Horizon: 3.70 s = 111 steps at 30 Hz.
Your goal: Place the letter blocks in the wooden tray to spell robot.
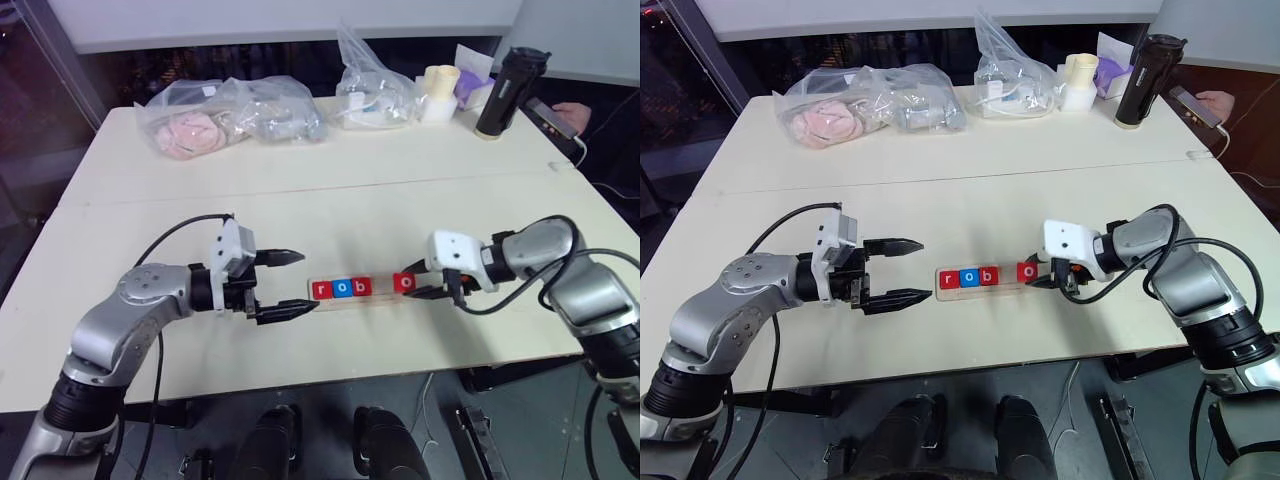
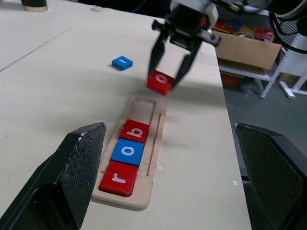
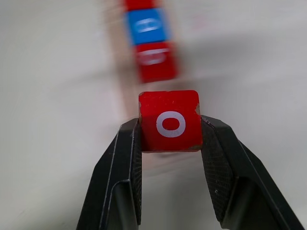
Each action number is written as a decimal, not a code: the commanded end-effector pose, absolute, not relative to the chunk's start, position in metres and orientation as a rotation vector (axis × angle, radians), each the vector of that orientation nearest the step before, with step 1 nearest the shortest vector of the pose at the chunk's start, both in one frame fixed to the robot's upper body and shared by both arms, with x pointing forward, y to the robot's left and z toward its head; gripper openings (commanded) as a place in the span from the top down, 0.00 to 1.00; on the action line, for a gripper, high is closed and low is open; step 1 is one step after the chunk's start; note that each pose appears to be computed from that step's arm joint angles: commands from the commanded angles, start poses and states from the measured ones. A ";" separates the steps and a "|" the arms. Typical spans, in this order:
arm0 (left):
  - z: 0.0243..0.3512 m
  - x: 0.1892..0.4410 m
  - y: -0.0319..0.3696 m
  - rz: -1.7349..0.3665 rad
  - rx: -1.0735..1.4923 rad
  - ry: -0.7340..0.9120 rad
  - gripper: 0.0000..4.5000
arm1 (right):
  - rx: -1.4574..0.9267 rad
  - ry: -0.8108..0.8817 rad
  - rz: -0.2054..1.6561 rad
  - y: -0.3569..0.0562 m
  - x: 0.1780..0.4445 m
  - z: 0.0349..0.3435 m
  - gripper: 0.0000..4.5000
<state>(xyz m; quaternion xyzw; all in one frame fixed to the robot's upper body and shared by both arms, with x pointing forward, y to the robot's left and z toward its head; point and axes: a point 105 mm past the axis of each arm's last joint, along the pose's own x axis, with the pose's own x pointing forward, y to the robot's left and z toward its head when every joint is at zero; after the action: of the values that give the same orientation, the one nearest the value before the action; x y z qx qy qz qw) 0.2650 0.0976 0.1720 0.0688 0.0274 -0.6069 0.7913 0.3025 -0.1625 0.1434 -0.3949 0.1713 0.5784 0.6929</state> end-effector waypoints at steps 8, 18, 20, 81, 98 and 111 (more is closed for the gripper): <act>0.174 0.256 0.098 -1.340 0.170 0.050 0.00 | -0.923 0.332 1.347 -0.144 0.320 0.143 0.75; 0.175 0.253 0.098 -1.340 0.177 0.049 0.00 | -0.944 0.369 1.343 -0.150 0.330 0.131 0.75; 0.175 0.253 0.098 -1.339 0.177 0.049 0.00 | -0.942 0.374 1.338 -0.152 0.331 0.130 0.75; 0.177 0.257 0.093 -1.356 0.174 0.041 0.00 | -0.904 0.238 1.056 -0.161 0.376 0.160 0.01; 0.177 0.256 0.094 -1.346 0.168 0.044 0.00 | -0.884 0.281 1.183 -0.149 0.355 0.144 0.01; 0.177 0.258 0.092 -1.348 0.165 0.042 0.00 | -0.890 0.271 1.159 -0.148 0.354 0.151 0.01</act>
<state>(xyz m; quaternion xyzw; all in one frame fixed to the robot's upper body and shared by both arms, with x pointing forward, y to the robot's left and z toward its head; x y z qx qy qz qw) 0.2593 0.0954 0.1692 0.0698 0.0385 -0.6192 0.7812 0.3513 -0.1464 0.1356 -0.3938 0.1453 0.5401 0.7294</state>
